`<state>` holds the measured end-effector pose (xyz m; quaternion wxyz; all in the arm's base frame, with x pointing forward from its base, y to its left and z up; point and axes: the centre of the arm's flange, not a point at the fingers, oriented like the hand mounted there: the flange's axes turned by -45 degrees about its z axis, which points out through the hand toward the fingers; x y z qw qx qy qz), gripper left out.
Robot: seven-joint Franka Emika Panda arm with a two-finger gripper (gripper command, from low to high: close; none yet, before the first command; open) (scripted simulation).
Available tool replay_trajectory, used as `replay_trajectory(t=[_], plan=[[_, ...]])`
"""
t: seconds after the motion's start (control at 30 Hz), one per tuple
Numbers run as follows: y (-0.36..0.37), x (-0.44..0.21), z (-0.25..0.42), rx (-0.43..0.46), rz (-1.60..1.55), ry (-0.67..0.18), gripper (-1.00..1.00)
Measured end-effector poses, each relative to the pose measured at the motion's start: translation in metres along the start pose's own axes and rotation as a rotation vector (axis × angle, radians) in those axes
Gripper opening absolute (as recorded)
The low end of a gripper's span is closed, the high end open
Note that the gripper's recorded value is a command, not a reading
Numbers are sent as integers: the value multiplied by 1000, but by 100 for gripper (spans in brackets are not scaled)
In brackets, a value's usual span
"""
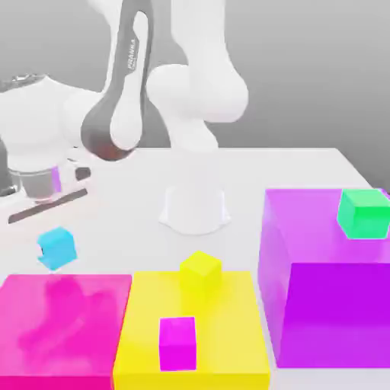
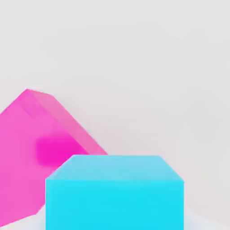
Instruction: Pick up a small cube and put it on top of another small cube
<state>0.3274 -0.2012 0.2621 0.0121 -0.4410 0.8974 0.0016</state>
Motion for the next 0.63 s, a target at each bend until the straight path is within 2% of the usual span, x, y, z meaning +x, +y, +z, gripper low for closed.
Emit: replay_trajectory(t=[0.3, 0.5, 0.53, 0.63], plan=[[99, -160, -53, -9, -360, 15, -100], [117, -175, -6, -10, -407, 24, -100], [118, -175, 3, -10, -408, 22, 100], [118, -175, 3, -10, -408, 22, 100]])
